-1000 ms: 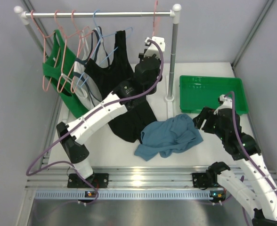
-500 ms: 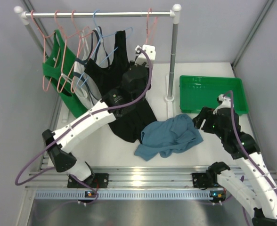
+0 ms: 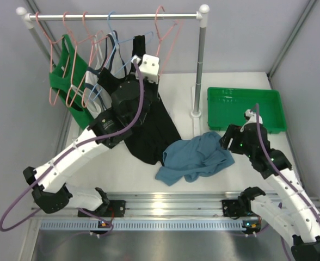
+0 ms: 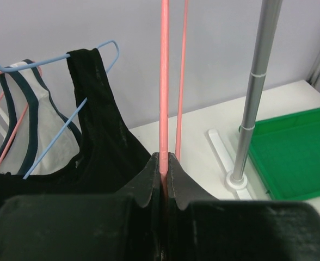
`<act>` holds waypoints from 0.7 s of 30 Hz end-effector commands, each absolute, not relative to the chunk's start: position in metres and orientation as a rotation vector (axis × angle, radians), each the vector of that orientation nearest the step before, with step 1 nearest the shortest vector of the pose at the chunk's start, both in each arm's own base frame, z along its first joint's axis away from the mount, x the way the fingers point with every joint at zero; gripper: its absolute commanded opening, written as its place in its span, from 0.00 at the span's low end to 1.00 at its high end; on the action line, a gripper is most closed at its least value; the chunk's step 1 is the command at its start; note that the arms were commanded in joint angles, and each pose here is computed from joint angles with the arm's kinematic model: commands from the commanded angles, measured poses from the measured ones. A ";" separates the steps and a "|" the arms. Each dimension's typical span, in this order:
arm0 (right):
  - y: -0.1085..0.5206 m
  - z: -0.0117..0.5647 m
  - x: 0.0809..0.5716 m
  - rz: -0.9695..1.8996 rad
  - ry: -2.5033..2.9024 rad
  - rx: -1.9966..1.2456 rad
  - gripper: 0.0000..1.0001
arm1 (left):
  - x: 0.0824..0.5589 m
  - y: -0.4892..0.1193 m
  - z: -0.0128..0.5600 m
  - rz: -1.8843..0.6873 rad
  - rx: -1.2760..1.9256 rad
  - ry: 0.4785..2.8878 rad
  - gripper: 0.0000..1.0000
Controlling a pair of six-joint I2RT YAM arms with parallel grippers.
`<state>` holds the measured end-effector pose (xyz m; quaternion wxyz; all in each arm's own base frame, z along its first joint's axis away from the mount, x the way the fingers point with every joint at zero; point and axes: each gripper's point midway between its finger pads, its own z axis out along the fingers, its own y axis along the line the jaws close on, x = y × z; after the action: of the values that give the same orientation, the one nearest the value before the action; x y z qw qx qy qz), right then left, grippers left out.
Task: Place the tank top on the hanger
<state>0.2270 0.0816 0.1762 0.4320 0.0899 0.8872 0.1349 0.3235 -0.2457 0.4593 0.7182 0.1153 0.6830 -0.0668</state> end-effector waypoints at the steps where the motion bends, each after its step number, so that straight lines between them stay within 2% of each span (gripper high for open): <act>1: 0.090 0.177 0.234 0.374 2.189 0.208 0.68 | 0.310 -0.242 0.449 -0.171 0.340 1.554 0.00; 6: 0.099 0.151 0.236 0.382 2.270 0.194 0.59 | 0.288 -0.231 0.421 -0.207 0.419 1.635 0.00; 18: 0.083 0.092 0.226 0.280 2.371 0.394 0.60 | 0.206 -0.225 0.351 -0.473 0.718 1.822 0.00; 21: 0.082 0.088 0.225 0.273 2.381 0.403 0.55 | 0.190 -0.230 0.333 -0.544 0.797 1.860 0.00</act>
<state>0.2139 0.0781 0.0800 0.3245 0.1396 0.9306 0.0958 0.2140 -0.2216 0.3533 0.5492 0.2948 0.7612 -0.1790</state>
